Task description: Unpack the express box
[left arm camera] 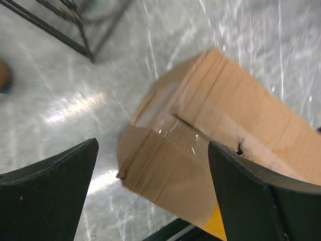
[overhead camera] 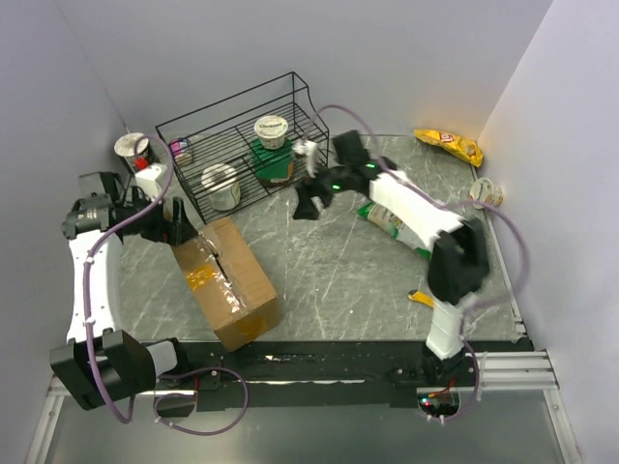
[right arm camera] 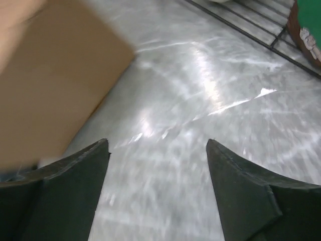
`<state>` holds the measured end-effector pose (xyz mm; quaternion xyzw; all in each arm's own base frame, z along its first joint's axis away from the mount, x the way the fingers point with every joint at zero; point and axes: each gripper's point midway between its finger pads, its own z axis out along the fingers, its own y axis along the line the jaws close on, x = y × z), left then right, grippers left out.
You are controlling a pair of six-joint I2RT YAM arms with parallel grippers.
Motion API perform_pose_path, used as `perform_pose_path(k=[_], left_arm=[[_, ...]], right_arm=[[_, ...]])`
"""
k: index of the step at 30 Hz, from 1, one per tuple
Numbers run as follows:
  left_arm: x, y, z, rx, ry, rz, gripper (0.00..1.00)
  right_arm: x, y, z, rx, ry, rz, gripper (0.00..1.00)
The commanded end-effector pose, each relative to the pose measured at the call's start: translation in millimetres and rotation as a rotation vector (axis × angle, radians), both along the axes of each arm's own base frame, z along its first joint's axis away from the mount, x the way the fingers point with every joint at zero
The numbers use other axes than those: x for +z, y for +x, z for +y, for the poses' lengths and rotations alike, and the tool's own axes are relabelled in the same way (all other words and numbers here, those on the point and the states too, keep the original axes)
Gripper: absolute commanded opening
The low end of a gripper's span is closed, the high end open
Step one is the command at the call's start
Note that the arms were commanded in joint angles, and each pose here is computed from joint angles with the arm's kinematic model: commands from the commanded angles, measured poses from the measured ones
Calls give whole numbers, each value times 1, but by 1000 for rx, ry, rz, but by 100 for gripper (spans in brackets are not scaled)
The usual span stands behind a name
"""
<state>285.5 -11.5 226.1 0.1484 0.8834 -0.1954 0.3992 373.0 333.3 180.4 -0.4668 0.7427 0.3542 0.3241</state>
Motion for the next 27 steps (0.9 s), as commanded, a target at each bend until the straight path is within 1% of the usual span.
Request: perform_pose_path(k=[1, 2, 4, 6, 9, 11, 12, 13, 14, 15, 16, 17, 19, 20, 21, 24, 26, 27], left_arm=[[-13, 7, -3, -73, 37, -24, 97], [-15, 8, -2, -77, 34, -17, 97], [-22, 8, -3, -93, 23, 22, 96], [-30, 6, -5, -109, 3, 67, 96], [-42, -5, -11, -131, -35, 139, 96], [-51, -11, -15, -122, -70, 186, 96], [-57, -9, -14, -99, -87, 215, 96], [-63, -9, -15, -68, -113, 253, 96], [-66, -12, -17, -68, -130, 287, 96], [-72, -11, -19, -74, -163, 322, 94], [-73, -12, -21, -75, -183, 338, 93], [-74, -12, -23, -72, -196, 352, 92], [-72, -10, -26, -62, -229, 359, 92], [-71, -10, -27, -66, -236, 353, 92], [-69, -9, -28, -69, -241, 343, 93], [-66, -3, -28, -52, -249, 329, 93], [-62, 0, -31, -36, -280, 330, 93], [-60, 3, -32, -35, -287, 317, 92]], right_arm=[[75, -90, -20, 263, 130, -179, 92], [56, -102, -27, 261, 108, -144, 93], [53, -118, -31, 297, 110, -177, 96], [31, -135, -35, 380, 66, -171, 96], [11, -179, -23, 554, 47, -146, 100], [-7, -208, -7, 645, 52, -164, 100], [-10, -215, -2, 653, 56, -188, 100], [-33, -214, -3, 613, 1, -208, 100], [-36, -222, 7, 570, 4, -185, 100], [-21, -206, 28, 509, 75, -299, 100], [-28, -204, 31, 457, 77, -291, 100], [-26, -188, 36, 312, 66, -253, 100], [-16, -159, 49, 152, 85, -214, 100], [-17, -149, 48, 77, 74, -164, 100], [-17, -137, 44, 47, 74, -155, 100], [-5, -131, 35, 86, 87, -207, 100], [-1, -116, 20, 56, 53, -190, 100], [-1, -117, 17, 72, 55, -153, 100]])
